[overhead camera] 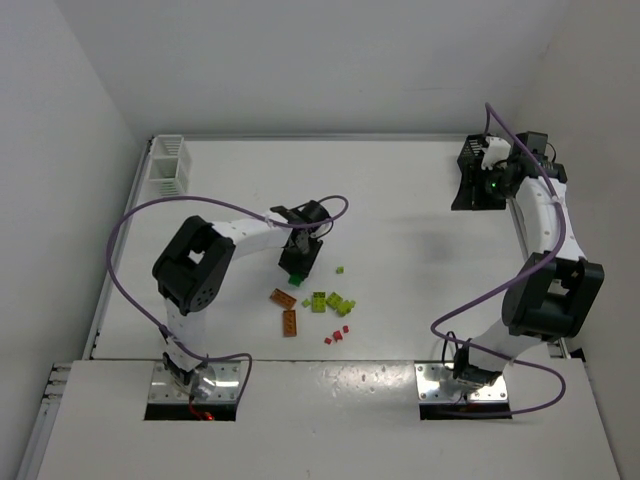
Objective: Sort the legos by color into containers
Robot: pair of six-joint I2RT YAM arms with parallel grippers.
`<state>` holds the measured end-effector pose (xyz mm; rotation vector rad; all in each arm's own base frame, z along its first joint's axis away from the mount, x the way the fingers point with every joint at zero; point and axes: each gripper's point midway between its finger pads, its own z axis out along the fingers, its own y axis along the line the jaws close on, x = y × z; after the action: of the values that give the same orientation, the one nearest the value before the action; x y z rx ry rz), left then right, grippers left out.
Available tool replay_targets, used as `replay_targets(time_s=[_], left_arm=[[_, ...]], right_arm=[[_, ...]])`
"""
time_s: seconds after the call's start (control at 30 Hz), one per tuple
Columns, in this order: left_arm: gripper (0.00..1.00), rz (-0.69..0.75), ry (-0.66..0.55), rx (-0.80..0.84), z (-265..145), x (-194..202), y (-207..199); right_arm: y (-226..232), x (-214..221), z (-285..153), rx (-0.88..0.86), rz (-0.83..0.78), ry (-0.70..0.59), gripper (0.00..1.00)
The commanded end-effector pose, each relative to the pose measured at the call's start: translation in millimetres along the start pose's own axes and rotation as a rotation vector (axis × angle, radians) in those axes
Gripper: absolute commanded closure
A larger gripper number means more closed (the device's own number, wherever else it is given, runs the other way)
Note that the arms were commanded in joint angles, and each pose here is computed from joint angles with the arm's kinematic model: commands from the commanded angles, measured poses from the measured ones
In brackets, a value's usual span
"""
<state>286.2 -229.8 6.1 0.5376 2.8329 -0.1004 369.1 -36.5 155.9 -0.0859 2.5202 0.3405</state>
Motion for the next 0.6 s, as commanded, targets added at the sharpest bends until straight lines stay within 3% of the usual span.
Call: replay_targets(time_s=[0.0,0.07,0.23,0.4,0.57], left_arm=[[0.84,0.021,0.037,0.028,20,6,0],[1.00,0.022,0.048,0.032,23,8,3],[1.00,-0.011,-0.015,0.040,2,-20,26],[1.00,-0.064,-0.172,0.104,-48,-59,58],[1.00,-0.110,-0.465,0.169,-135,-108,114]], right_arm=[[7,-10,-4,-0.027,-0.009,-0.041,0.42],[11,-5,-2,-0.052,-0.014,-0.028,0.42],[47,42,17,-0.213,-0.005,0.074,0.45],[77,77,34,-0.274,-0.079,0.141,0.46],[105,84,47,-0.316,-0.164,0.166,0.49]])
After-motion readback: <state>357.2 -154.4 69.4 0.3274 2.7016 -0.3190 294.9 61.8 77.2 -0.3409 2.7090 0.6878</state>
